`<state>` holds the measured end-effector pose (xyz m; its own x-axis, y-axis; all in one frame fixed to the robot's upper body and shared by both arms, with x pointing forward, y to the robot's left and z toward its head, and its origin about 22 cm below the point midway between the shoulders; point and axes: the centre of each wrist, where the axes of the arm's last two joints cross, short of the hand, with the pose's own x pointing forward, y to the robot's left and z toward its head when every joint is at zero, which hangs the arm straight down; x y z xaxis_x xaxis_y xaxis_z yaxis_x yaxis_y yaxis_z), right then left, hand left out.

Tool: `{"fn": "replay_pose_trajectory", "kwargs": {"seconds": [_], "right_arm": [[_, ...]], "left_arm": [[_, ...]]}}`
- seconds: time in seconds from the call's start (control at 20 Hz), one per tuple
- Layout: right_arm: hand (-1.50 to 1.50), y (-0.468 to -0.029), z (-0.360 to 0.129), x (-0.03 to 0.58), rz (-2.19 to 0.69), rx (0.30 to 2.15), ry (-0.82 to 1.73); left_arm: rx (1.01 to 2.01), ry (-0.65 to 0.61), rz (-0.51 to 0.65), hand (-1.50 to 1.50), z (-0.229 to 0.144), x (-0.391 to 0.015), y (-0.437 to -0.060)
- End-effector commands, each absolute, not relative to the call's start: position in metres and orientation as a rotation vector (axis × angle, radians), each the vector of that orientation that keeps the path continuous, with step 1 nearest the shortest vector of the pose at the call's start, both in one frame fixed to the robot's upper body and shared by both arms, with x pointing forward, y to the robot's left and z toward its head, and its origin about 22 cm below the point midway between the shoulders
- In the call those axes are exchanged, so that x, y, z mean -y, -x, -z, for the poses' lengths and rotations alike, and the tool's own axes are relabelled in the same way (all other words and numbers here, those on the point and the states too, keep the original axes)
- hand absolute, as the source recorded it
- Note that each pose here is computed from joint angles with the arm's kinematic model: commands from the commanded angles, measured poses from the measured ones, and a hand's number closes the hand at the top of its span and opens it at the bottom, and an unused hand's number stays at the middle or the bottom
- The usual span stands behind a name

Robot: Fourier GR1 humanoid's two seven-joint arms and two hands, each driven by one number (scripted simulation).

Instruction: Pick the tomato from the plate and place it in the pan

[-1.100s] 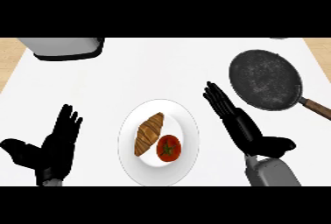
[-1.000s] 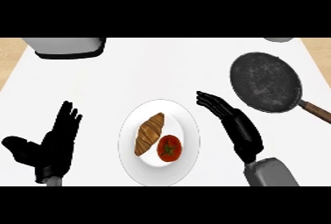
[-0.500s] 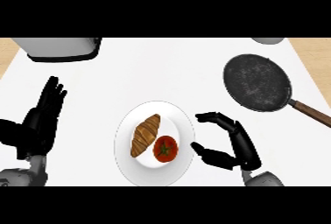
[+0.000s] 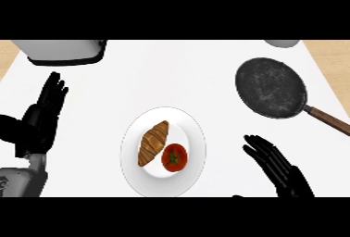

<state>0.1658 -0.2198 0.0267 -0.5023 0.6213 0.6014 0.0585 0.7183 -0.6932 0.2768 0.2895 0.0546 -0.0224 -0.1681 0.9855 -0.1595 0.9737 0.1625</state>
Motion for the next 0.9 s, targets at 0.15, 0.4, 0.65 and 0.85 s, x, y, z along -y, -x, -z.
{"fn": "replay_pose_trajectory", "kwargs": {"seconds": [0.15,0.4,0.65,0.85], "right_arm": [[-1.5,-0.13,-0.107,0.223,-1.004,1.779,0.684],[-1.5,-0.124,-0.153,0.183,-1.005,1.773,0.805],[-1.5,-0.138,-0.176,0.148,-1.018,1.757,0.792],[-1.5,-0.139,-0.156,0.091,-1.088,1.751,0.649]], "left_arm": [[1.614,-0.244,0.021,0.0,-0.051,-0.277,-0.287],[1.608,-0.224,0.041,0.0,-0.047,-0.279,-0.297],[1.619,-0.21,0.062,0.0,-0.042,-0.265,-0.29],[1.62,-0.213,0.059,0.0,-0.057,-0.281,-0.298]]}}
